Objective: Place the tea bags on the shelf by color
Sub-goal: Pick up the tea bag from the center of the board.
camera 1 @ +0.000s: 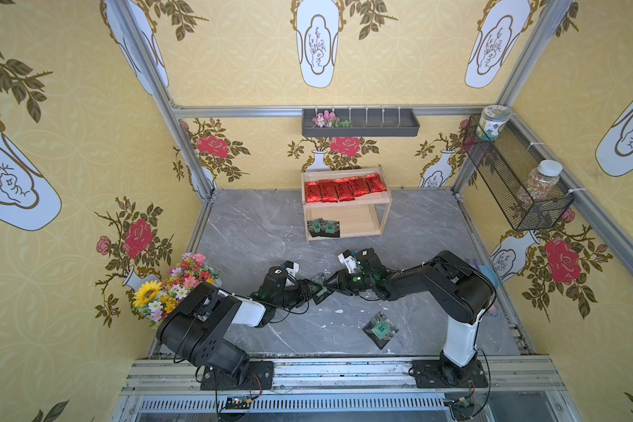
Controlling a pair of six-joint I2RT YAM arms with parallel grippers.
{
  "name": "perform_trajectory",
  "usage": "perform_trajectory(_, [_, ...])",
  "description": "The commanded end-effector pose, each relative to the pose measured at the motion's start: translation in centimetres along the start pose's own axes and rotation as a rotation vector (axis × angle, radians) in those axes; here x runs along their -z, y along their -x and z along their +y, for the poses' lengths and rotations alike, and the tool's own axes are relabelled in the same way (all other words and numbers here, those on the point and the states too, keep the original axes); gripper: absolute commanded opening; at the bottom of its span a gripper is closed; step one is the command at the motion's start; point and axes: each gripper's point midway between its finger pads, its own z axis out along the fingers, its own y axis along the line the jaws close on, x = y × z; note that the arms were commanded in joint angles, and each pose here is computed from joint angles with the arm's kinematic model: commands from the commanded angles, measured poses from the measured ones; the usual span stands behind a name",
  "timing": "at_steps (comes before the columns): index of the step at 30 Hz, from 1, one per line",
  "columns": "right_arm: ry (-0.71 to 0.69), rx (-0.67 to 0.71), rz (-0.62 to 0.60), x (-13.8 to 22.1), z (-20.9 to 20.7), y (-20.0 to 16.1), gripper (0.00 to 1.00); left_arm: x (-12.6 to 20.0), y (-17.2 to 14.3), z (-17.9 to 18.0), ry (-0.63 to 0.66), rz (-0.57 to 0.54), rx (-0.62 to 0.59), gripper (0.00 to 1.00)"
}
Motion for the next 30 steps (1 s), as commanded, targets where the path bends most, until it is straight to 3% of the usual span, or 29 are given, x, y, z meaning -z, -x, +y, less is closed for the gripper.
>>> perform_trajectory(1, [0.045, 0.023, -0.006, 0.1, 0.9, 0.5, 0.41, 0.1, -0.3, 0.4, 0.006, 0.004, 0.005, 0.57])
perform_trajectory(9, [-0.022, 0.036, -0.042, 3.1, -0.3, 2.7, 0.43, 0.2, -0.8, 0.9, 0.005, 0.010, 0.013, 0.57])
perform_trajectory(22, [0.060, -0.017, 0.062, -0.9, 0.7, -0.4, 0.44, 0.1, -1.2, 1.1, -0.010, 0.017, 0.021, 0.57])
perform_trajectory(30, [0.111, -0.027, 0.047, -1.3, 1.3, -0.2, 0.26, 0.5, -1.1, 0.7, -0.027, 0.002, 0.013, 0.57])
